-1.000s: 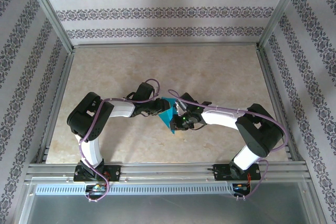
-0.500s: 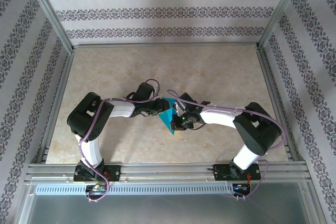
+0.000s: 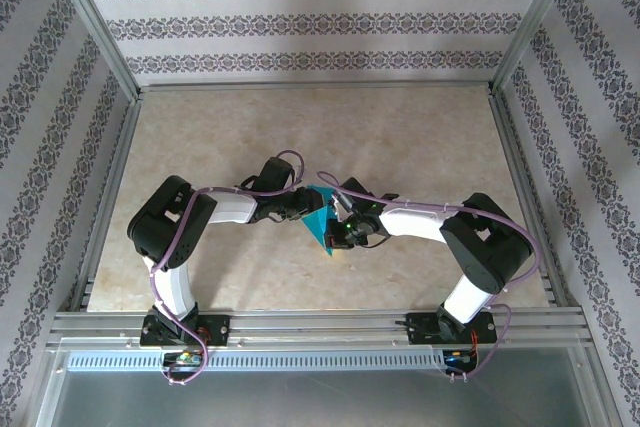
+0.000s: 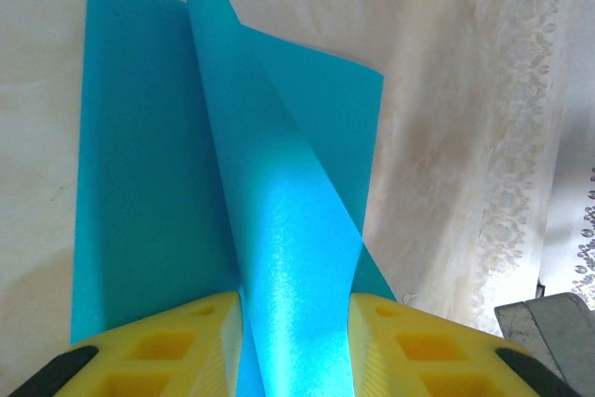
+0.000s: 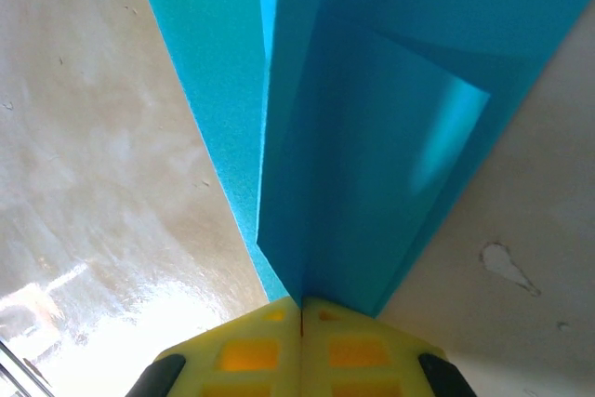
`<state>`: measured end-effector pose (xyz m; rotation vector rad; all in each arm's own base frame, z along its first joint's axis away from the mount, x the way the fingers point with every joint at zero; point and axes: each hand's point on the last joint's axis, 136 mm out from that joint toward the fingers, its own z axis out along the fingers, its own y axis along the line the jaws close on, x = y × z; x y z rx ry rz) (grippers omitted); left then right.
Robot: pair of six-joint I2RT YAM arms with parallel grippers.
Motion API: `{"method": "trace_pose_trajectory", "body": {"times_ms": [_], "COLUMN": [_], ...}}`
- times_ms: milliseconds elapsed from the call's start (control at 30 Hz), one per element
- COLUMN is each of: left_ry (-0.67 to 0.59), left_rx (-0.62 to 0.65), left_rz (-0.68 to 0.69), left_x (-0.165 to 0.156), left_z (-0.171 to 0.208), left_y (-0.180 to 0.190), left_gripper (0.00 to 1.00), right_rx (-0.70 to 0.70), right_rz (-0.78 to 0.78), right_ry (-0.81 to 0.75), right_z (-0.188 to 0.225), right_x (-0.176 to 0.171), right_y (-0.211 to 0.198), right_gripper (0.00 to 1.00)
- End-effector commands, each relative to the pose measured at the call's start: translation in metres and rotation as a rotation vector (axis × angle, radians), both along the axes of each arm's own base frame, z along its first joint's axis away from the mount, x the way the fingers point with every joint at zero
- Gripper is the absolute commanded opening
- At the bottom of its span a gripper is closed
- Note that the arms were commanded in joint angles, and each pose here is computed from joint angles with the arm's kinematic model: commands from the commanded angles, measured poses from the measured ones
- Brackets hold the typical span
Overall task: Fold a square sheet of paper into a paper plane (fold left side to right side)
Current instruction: Fourth fold the wing at the center of the table.
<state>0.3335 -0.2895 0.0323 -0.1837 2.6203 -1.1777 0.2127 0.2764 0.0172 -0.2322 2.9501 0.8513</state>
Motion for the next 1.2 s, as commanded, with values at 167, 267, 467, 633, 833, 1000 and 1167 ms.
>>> {"method": "trace_pose_trajectory", "body": {"times_ms": [167, 267, 467, 633, 833, 1000, 1167], "left_ry": [0.048, 0.045, 0.044, 0.044, 0.044, 0.042, 0.042], "left_rx": [0.089, 0.087, 0.087, 0.084, 0.084, 0.086, 0.086], "left_rz": [0.003, 0.003, 0.003, 0.003, 0.003, 0.002, 0.0], "left_x": [-0.013, -0.012, -0.012, -0.012, -0.012, -0.012, -0.012], "left_z": [-0.02, -0.018, -0.018, -0.018, -0.017, -0.017, -0.017], "left_y": [0.011, 0.011, 0.011, 0.01, 0.01, 0.01, 0.01], "left_gripper": [0.36, 0.36, 0.36, 0.36, 0.36, 0.36, 0.36], "right_rx": [0.103, 0.142, 0.22, 0.241, 0.238, 0.246, 0.242], "right_rz": [0.008, -0.005, -0.081, -0.114, -0.127, -0.121, -0.122], "right_ry": [-0.069, -0.08, -0.121, -0.14, -0.128, -0.103, -0.09], "right_z": [0.041, 0.05, 0.059, 0.06, 0.048, 0.039, 0.033], "right_x": [0.009, 0.016, 0.048, 0.065, 0.072, 0.072, 0.072], "right_y": [0.001, -0.002, -0.011, -0.008, -0.005, -0.001, 0.001], "right_gripper": [0.25, 0.31, 0.32, 0.33, 0.32, 0.31, 0.26]}}
